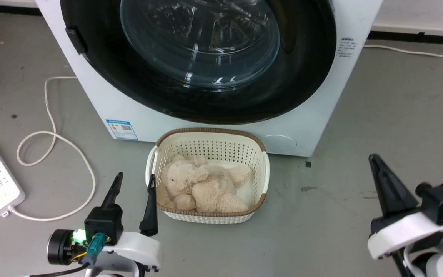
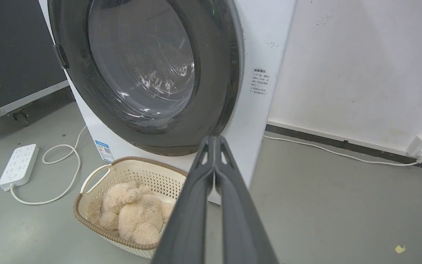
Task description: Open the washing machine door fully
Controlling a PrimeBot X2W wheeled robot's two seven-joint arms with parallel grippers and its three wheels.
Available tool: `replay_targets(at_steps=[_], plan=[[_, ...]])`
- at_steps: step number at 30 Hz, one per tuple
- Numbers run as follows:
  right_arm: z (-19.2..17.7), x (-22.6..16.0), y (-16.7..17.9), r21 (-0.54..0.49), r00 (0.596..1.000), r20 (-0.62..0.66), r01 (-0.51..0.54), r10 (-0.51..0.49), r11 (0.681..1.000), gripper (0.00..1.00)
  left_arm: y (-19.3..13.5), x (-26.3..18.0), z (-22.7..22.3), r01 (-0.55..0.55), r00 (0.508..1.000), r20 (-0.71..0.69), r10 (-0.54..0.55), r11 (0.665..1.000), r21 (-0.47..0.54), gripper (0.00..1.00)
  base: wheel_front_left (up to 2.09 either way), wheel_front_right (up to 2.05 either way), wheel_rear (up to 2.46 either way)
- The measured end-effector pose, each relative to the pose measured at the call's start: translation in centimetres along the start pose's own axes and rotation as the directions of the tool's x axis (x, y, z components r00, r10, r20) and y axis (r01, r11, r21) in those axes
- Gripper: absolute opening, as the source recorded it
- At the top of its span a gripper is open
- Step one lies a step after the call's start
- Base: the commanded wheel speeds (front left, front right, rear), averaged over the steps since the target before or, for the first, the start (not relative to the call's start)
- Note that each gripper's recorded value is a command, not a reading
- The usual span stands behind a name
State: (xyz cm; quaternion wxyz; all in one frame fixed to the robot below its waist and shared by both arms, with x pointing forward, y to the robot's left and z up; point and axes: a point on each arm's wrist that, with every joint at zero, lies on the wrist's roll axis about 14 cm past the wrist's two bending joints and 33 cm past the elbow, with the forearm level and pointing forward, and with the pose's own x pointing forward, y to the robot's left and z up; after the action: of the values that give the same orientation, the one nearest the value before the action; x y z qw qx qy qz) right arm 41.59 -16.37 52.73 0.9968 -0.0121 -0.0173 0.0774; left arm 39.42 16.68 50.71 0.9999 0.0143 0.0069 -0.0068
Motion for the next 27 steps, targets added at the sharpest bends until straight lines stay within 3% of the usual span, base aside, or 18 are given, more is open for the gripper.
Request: replay_targets(at_steps=[13, 20, 27], plan=[[1.9, 5.4, -2.2, 0.194, 0.999, 0.028, 0.025, -0.031, 0.981, 0.0, 0.3, 1.2, 0.0, -0.017, 1.0, 0.023, 0.017, 1.0, -0.004, 1.0, 0.0, 0.0, 0.0], [2.4, 8.8, -2.8, 0.317, 0.999, 0.016, 0.024, -0.031, 0.948, 0.0, 0.4, 1.7, -0.4, -0.027, 0.999, 0.025, 0.027, 1.0, -0.003, 1.0, 0.0, 0.0, 0.0], [2.2, 12.6, -3.4, 0.453, 0.999, -0.02, 0.031, -0.025, 0.891, 0.0, 1.1, 2.1, -0.9, -0.052, 0.998, 0.018, 0.052, 0.999, -0.001, 1.0, 0.0, 0.0, 0.0]])
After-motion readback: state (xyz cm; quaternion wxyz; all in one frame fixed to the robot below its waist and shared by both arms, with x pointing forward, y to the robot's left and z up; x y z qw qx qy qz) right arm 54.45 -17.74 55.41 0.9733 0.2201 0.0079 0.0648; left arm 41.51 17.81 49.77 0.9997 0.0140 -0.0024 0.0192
